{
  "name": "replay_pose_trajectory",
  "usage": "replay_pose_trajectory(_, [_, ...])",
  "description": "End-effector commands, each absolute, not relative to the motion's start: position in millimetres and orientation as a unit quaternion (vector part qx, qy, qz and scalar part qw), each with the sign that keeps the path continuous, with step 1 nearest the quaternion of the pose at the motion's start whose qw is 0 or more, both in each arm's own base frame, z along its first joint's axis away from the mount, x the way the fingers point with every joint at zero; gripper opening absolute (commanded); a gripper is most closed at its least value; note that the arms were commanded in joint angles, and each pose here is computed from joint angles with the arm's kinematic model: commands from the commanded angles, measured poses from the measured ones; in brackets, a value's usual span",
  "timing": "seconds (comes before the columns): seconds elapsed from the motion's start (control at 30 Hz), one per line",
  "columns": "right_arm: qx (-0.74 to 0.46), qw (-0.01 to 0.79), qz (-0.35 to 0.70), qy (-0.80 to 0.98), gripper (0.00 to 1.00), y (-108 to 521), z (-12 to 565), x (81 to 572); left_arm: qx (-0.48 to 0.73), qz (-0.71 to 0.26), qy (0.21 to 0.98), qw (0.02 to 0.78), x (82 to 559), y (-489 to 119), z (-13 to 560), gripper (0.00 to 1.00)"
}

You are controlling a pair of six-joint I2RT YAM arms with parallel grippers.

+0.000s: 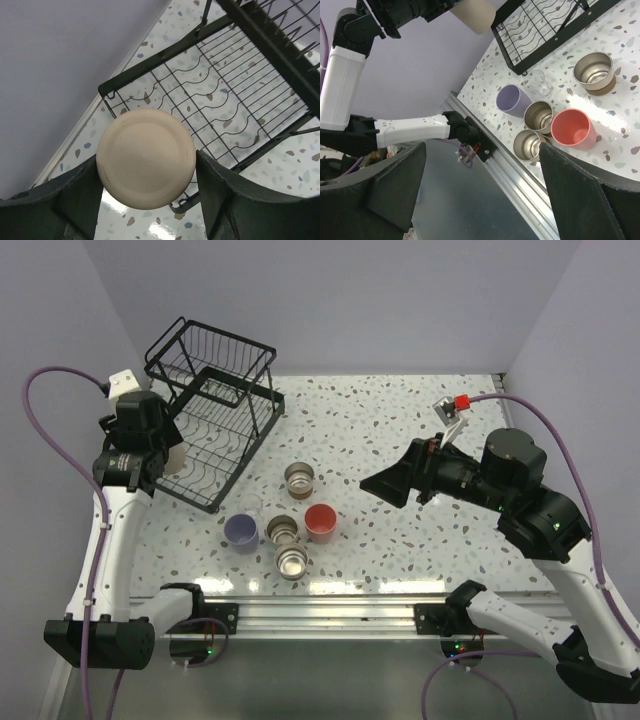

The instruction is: Load the cups into the dish rack

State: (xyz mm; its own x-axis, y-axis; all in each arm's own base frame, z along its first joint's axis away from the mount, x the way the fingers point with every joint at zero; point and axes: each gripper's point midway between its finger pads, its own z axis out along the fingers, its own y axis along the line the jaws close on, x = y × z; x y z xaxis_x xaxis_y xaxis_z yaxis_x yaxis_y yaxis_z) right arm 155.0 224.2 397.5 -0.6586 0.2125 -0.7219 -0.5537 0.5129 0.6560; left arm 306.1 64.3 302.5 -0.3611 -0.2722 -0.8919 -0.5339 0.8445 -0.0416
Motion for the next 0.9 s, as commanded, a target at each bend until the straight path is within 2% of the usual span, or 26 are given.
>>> replay_pose_trajectory(0.0, [-0.117,0.416,0.475,0.767,0.98,221.5,408.1,156.2,-0.254,0.154,0.807,0.511,314.4,78.3,295.2,0.00])
replay_pose_trajectory(0.33, [-0.128,0.443,0.469,0.753,0.98,214.4,418.5,153.6,-0.270,0.149,0.808,0.503,341.5,112.1,261.2,0.00])
replay_pose_trajectory(0.87, [-0.136,0.454,0.430,0.768,0.98,209.6,411.8,164.8,-0.265,0.137,0.806,0.511,406.7,132.2,242.5,0.00])
